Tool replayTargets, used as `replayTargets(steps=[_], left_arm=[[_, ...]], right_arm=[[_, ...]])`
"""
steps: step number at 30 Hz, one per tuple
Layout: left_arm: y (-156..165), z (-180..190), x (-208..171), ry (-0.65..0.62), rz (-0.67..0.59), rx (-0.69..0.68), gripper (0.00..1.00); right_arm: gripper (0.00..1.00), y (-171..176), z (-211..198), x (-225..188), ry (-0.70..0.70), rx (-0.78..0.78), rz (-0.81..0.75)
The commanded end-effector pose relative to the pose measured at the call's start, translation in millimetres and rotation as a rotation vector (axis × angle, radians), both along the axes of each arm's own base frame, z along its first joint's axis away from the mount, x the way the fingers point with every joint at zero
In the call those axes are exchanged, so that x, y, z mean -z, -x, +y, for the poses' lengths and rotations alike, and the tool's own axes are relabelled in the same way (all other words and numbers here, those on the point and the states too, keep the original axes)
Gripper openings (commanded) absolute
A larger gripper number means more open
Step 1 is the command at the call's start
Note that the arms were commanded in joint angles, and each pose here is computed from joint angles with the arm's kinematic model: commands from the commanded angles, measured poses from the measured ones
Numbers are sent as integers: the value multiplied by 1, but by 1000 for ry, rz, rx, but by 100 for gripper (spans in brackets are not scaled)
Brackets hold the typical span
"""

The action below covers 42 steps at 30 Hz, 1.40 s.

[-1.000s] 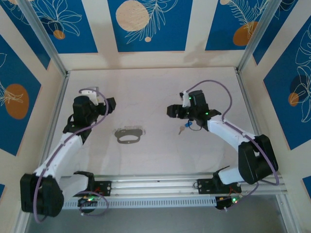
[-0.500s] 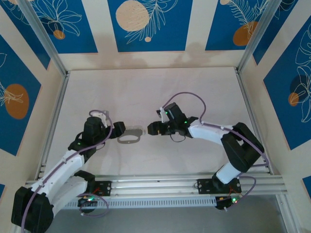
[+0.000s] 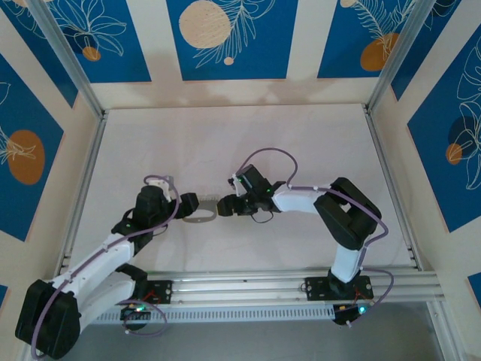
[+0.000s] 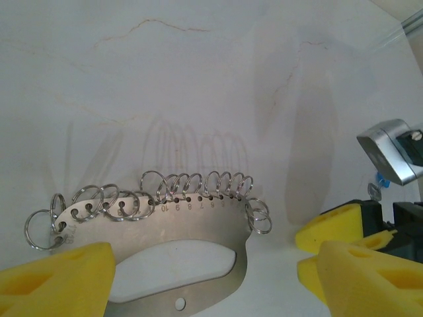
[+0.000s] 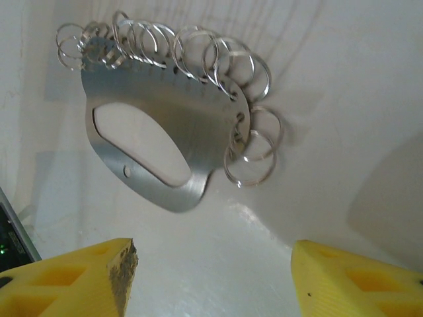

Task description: Put the keys on the keyring

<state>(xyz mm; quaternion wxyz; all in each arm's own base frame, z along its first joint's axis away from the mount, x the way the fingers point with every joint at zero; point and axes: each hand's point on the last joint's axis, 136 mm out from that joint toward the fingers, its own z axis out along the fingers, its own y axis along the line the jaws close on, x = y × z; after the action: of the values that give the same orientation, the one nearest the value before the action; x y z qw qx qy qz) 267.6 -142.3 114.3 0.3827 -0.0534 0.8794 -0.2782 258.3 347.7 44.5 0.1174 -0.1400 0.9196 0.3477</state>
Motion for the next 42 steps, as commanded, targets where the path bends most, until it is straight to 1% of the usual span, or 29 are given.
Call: replayTargets(steps=[1,18,26,32,38,42], left_arm=[[-5,-4,-7,0,-31,3,80],[-15,-23,-8,8,-51,44,81],[-14,-23,-7,5,-55,45,81],[-15,-24,-8,8,-60,42,81],[-14,-24,-14,19,-69,43,81],[-12,-22,-17,19,-80,36,81]], right_arm=[[64,-6,10,-3,-9,-2,-11],[64,-26,27,0,-25,-6,1],[64,-37,34,-2,-33,-6,-2],[62,-52,37,-8,-45,7,-10],[61,-49,14,-19,-41,29,-38],[60,-42,-2,-10,-25,30,-26]])
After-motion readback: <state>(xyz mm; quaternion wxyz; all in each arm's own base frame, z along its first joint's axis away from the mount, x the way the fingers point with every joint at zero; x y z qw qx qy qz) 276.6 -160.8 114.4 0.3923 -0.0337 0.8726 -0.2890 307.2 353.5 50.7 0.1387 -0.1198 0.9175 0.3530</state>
